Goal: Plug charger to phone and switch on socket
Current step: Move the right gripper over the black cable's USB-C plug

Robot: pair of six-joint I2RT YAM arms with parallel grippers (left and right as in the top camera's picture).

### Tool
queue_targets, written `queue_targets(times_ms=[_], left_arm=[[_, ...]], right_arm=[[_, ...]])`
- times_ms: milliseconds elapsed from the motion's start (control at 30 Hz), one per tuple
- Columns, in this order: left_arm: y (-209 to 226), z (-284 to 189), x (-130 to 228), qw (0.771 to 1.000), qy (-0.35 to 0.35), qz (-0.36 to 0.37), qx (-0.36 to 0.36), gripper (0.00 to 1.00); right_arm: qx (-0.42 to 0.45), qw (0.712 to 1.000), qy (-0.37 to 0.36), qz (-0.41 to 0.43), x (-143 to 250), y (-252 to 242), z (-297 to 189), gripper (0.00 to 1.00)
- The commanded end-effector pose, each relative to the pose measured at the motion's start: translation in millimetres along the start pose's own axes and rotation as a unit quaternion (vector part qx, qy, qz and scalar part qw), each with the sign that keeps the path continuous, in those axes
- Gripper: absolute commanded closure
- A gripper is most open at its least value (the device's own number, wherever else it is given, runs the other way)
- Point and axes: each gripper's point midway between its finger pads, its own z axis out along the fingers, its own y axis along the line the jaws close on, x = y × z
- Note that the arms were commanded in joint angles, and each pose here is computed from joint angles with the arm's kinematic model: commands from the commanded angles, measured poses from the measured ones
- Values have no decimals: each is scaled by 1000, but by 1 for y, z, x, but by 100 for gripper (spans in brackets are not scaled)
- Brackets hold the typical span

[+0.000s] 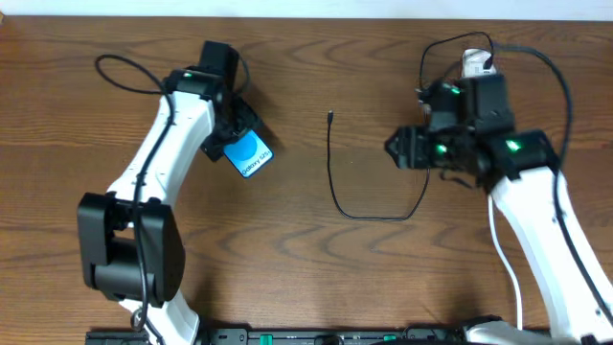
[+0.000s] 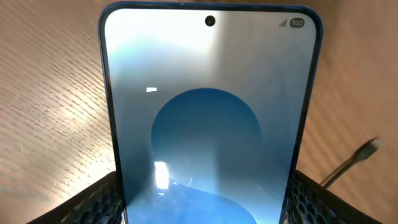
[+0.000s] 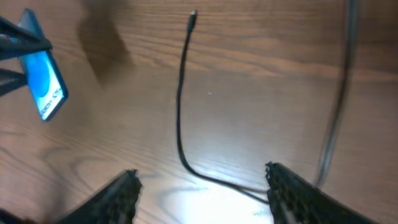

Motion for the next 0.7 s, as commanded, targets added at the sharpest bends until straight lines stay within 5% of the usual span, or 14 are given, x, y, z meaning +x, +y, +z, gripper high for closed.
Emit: queue_targets(times_ms=[0, 267, 667], left_arm=[[-2, -31, -14, 998, -23, -44, 36, 93], [5, -46, -18, 996, -15, -62, 54, 93], [11, -46, -13, 997, -4, -64, 41, 93]], right_arm=[[23, 1000, -5, 5, -28, 19, 10, 42], [56, 997, 19, 42, -76, 39, 81, 53], [62, 995, 71, 45, -56, 30, 197, 56]])
